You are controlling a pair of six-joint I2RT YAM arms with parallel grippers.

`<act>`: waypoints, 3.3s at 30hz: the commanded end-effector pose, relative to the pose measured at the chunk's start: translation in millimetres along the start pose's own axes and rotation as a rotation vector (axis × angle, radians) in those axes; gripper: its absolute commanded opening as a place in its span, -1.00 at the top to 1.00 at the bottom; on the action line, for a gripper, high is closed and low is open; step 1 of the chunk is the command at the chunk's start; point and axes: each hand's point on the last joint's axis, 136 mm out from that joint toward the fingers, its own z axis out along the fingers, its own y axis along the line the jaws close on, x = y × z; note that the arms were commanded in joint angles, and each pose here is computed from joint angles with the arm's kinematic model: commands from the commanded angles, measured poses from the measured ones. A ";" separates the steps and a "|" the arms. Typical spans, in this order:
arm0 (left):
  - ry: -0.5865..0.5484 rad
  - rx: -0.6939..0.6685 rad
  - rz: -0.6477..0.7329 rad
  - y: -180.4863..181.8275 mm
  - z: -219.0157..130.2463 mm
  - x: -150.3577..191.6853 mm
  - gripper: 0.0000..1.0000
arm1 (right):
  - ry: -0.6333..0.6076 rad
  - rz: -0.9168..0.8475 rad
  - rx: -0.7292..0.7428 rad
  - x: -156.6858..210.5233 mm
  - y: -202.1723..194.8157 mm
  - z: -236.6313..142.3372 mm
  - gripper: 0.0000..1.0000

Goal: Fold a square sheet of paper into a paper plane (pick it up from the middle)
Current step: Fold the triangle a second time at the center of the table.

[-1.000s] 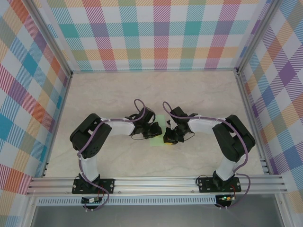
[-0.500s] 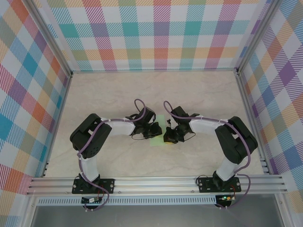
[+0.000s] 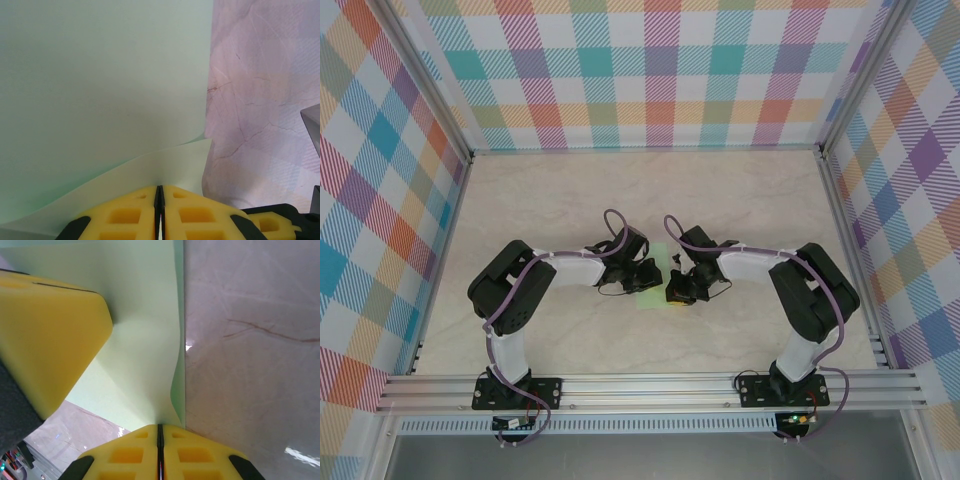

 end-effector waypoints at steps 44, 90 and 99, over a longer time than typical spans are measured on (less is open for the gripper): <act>-0.010 -0.110 0.012 43.8 -0.5 -9.9 0.75 | -0.126 0.088 -0.121 -65.1 25.6 -20.1 0.78; -0.227 -0.120 0.081 57.9 -64.6 -53.9 0.76 | 0.064 0.204 0.200 -28.5 -59.0 24.4 0.84; -0.188 0.028 0.120 5.9 -46.8 -27.0 0.76 | 0.070 0.206 0.197 -26.6 -60.0 25.9 0.84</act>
